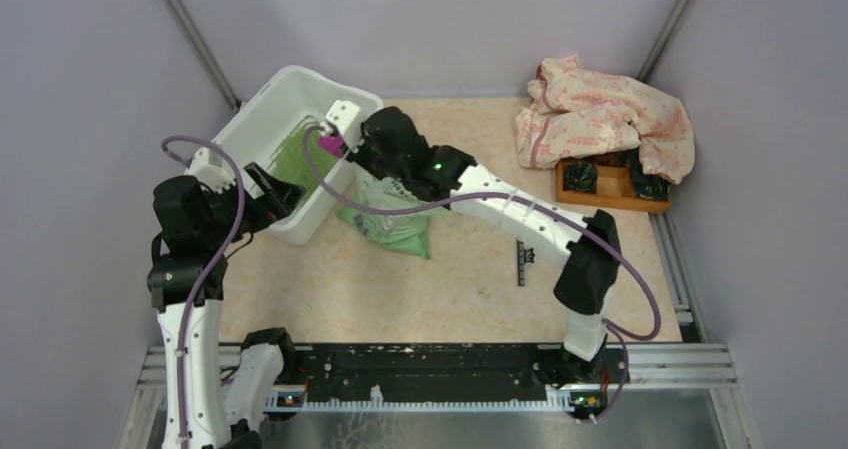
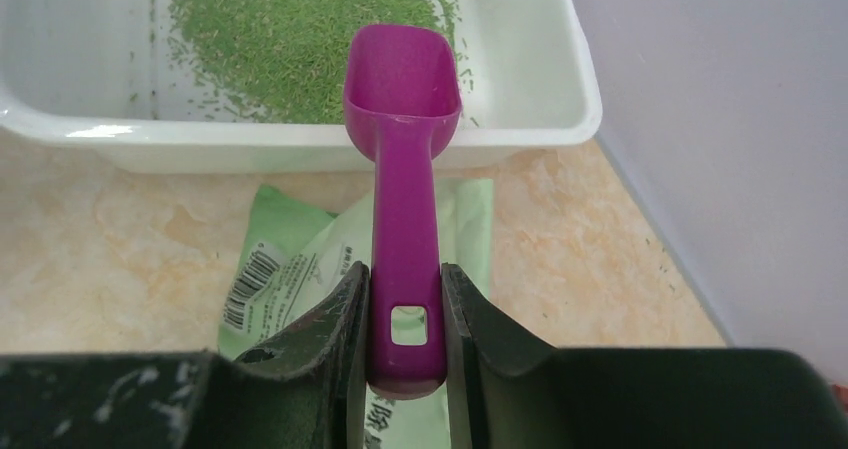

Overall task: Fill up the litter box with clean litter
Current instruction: 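Pour the cat litter into the litter box, then scoop the cat litter from the cat litter bag.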

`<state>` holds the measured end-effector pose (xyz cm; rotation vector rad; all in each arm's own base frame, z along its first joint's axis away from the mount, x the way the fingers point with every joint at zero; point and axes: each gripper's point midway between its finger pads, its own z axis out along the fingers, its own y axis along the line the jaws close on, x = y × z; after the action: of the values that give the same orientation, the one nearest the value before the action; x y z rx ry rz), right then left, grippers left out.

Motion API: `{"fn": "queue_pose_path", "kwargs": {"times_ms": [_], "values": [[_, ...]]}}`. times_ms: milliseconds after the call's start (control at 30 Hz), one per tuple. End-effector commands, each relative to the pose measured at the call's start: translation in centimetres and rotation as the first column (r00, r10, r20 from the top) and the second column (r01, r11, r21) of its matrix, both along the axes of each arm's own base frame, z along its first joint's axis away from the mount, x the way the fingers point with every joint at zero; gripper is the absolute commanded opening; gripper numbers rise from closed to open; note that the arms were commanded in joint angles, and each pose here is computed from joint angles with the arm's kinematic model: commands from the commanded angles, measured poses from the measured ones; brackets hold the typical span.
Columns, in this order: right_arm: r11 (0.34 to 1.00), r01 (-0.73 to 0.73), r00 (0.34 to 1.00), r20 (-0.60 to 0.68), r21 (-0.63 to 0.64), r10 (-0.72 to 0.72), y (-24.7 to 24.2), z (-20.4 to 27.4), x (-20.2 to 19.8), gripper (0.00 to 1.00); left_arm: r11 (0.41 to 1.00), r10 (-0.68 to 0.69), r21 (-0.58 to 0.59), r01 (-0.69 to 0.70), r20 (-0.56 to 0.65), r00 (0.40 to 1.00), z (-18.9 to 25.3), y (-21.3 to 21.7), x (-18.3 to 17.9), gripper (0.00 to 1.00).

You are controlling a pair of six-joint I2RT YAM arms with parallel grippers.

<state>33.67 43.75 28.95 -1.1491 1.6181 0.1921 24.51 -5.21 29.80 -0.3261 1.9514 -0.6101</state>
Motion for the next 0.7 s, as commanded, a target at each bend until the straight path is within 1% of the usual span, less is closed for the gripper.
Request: {"fn": "queue_pose_path", "kwargs": {"times_ms": [0,133,200,267,333,467,567,667], "values": [[0.923,-0.046,0.999,0.013,0.383,0.045,-2.8,10.3,-0.9,0.00,1.000,-0.014,-0.009,0.015,0.080,0.997,2.3,-0.4,-0.1,0.99],[0.864,-0.074,0.996,-0.013,0.498,0.092,-6.9,12.6,-2.3,0.00,0.999,-0.032,-0.020,0.034,0.070,0.997,1.9,-0.7,0.2,0.99],[0.852,-0.067,0.996,-0.009,0.519,0.084,-10.1,13.8,-2.7,0.00,0.998,-0.063,-0.029,0.064,0.054,0.997,1.4,-1.1,0.5,0.99],[0.857,-0.056,0.996,-0.032,0.512,0.084,-12.6,13.7,-3.1,0.00,0.995,-0.091,-0.039,0.092,0.030,0.995,0.7,-1.4,0.9,0.99],[0.878,-0.026,0.994,-0.078,0.478,0.071,-15.2,12.7,-3.8,0.00,0.992,-0.117,-0.048,0.118,0.021,0.993,0.3,-1.7,1.4,0.99],[0.922,0.041,0.992,-0.123,0.385,0.007,-19.6,10.6,-5.6,0.00,0.983,-0.172,-0.068,0.172,0.010,0.985,0.0,-2.3,2.8,0.99],[0.946,0.103,0.982,-0.181,0.306,-0.049,-21.8,8.4,-7.0,0.00,0.977,-0.200,-0.078,0.199,-0.005,0.980,0.1,-2.5,3.7,0.99],[0.955,0.163,0.969,-0.223,0.250,-0.107,-23.7,6.8,-8.1,0.00,0.974,-0.214,-0.077,0.214,0.008,0.977,0.7,-2.7,4.4,0.99]]}}
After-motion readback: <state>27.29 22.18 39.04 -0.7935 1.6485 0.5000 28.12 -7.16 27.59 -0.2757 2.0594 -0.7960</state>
